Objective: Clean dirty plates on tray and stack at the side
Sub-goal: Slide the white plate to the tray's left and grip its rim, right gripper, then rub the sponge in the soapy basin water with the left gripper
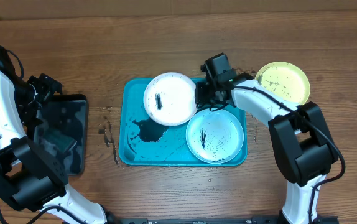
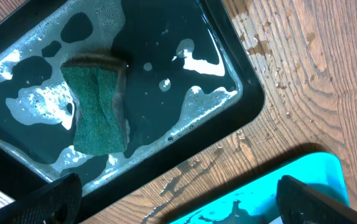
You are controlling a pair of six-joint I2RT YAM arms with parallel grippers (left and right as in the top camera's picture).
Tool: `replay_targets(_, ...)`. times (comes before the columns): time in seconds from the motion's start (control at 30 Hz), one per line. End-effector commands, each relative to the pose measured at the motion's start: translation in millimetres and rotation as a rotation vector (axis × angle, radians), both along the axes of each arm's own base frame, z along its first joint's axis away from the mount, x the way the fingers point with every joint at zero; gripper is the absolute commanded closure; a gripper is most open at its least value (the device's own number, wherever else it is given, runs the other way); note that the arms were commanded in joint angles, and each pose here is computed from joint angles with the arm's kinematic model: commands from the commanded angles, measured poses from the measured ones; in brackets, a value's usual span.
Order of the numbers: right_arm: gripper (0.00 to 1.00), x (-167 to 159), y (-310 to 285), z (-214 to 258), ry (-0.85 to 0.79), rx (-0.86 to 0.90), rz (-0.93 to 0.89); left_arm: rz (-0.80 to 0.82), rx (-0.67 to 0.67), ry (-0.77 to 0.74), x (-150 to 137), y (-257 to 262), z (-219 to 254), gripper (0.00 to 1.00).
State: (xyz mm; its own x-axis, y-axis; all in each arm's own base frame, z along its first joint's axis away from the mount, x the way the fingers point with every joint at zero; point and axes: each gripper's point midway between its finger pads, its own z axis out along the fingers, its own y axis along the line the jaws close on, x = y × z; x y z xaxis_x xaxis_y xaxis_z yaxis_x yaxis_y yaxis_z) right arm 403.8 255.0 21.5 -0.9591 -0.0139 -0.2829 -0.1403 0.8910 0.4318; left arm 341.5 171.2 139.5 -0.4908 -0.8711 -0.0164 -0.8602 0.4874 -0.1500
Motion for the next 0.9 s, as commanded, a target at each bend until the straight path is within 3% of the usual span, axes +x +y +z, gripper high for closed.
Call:
replay_targets(0.0,0.96,-8.6,36.4,16.4,0.008,0.076,0.079,-0.019,0.008,-0.025,3.9,-0.4,7.9,0.0)
replay_targets(0.17,0.96,-45.0,64.7,12.2,0.081,0.05,0.121,-0.019,0.009,-0.025,3.9,-0.1,7.9,0.0)
replay_targets(0.37,0.96,-61.9,52.7,-3.4,0.115,-0.108,0.04,-0.019,0.008,-0.025,3.9,-0.4,7.9,0.0)
replay_targets(0.87,0.96,-73.1,56.5,-8.9,0.076,-0.211,-0.004,-0.018,0.008,-0.025,3.9,-0.1,7.9,0.0)
